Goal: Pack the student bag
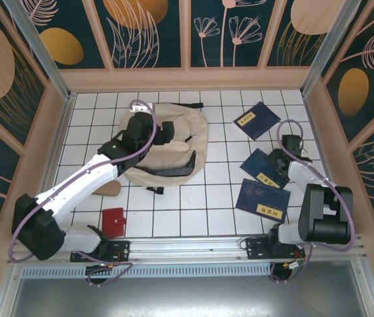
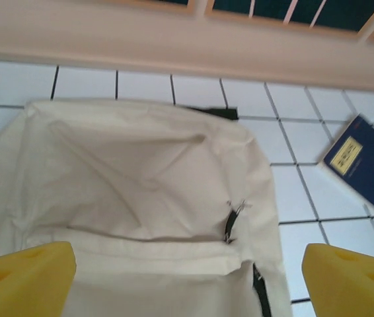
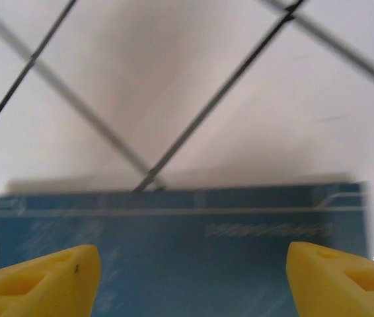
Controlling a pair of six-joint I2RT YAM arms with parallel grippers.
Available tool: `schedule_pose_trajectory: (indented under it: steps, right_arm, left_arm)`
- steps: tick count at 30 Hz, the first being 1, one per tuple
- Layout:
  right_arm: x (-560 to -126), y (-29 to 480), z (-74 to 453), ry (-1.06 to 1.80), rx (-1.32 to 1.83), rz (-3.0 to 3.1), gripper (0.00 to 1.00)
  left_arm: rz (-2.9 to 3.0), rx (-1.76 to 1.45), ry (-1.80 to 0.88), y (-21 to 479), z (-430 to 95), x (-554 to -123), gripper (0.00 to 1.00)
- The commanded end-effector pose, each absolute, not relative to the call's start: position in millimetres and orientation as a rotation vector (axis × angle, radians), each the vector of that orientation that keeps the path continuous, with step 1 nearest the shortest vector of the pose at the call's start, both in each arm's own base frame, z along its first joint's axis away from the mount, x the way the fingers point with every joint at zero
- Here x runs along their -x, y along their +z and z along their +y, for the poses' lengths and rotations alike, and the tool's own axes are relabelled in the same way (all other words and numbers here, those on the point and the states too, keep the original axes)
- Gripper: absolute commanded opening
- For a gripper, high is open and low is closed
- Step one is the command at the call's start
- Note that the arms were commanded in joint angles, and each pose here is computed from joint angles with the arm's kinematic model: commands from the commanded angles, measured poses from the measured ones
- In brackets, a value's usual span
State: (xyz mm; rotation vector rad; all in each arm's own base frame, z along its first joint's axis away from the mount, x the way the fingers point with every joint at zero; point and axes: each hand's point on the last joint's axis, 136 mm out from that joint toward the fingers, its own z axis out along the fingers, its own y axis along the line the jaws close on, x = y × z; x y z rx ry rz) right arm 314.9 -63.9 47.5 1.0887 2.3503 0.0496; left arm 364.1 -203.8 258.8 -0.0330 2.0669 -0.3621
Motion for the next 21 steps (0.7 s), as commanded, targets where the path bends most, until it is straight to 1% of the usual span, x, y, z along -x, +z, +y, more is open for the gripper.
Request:
schedule_pose_trajectory:
  steps: [1,4,11,17,19,21]
  right_arm:
    - [-294,40,-90,-0.013,-1.188,2.329,0.75]
    - [-291,33,-89,0.018,-1.206,2.343,0.75]
    - [-296,15,-71,0.17,-1.203,2.407,0.75]
    - [-324,23,-30,0.354,-0.987,2.479,0.71]
    - [-335,24,-13,0.428,-0.916,2.501,0.68]
    - [-345,28,-1,0.436,-0.853,2.511,0.68]
  left_arm:
    - [1.967,0.063,-0.384,280,-196,-362,0.95]
    - [1.946,0.049,-0.374,285,-195,-362,0.96]
    - [2.001,0.01,-0.363,269,-206,-370,0.98]
    - [2.06,-0.082,-0.43,251,-232,-375,0.99]
    - [2.094,-0.127,-0.469,242,-245,-377,0.99]
    - [2.127,-0.169,-0.506,233,-257,-378,0.99]
